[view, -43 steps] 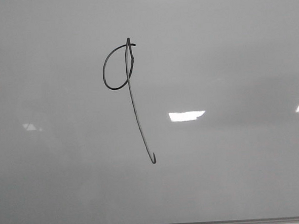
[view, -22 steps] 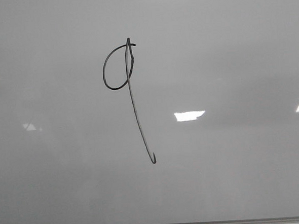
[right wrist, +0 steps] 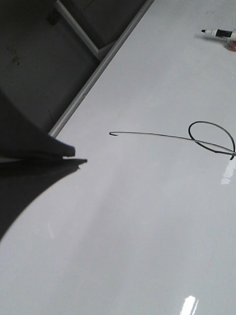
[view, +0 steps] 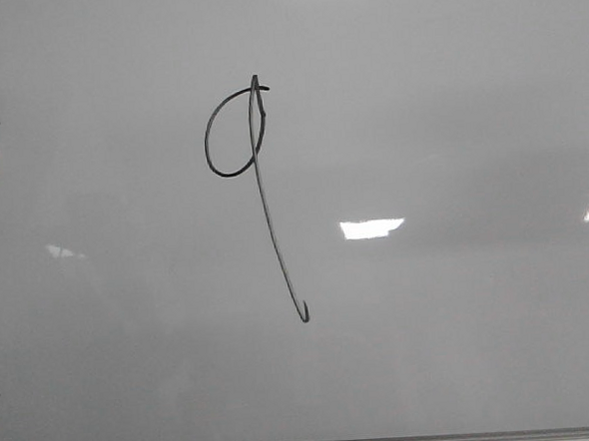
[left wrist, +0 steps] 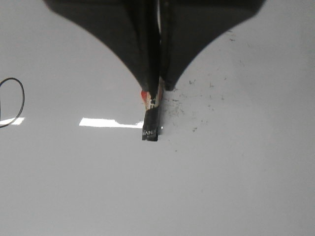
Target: Write number 9 on whiteboard
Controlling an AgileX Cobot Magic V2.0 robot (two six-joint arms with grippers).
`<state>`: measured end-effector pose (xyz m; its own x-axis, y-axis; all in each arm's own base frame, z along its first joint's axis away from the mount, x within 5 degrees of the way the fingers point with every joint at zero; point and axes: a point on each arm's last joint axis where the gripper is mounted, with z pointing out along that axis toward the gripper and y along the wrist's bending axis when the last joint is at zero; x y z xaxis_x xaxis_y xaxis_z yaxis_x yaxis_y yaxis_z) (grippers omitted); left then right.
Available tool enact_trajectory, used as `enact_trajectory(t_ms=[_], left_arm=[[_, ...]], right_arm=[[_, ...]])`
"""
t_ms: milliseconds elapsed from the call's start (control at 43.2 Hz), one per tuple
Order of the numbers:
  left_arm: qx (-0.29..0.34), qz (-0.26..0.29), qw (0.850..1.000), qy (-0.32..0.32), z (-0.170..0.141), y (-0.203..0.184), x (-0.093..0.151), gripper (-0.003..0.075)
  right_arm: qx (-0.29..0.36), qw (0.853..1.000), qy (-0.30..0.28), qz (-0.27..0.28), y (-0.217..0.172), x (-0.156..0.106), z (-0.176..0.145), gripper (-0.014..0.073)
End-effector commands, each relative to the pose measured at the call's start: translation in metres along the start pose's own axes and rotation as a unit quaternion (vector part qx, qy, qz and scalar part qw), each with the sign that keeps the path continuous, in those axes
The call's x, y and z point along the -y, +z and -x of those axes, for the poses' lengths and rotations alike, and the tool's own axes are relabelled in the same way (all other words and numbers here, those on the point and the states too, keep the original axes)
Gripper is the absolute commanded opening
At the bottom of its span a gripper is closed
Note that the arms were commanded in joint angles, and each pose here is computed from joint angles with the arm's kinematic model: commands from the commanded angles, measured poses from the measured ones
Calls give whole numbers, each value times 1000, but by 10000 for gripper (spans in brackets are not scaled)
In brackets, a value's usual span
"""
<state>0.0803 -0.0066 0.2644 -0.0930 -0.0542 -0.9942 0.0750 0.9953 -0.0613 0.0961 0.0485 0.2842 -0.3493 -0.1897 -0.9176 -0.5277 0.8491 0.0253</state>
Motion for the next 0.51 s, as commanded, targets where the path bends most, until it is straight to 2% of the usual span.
enact_trajectory(t_ms=[0,254,486], left_arm=[[49,-4,999,-12,-4,-7,0,-19],[69,-2,998,-10,-54,-20,-4,-19],[62,19,998,-10,-61,-21,-6,-19]], right_arm=[[37,999,12,-17,-3,3,13,-69],[37,999,12,-17,-3,3,13,-69],[36,999,12,-16,-3,3,13,-69]])
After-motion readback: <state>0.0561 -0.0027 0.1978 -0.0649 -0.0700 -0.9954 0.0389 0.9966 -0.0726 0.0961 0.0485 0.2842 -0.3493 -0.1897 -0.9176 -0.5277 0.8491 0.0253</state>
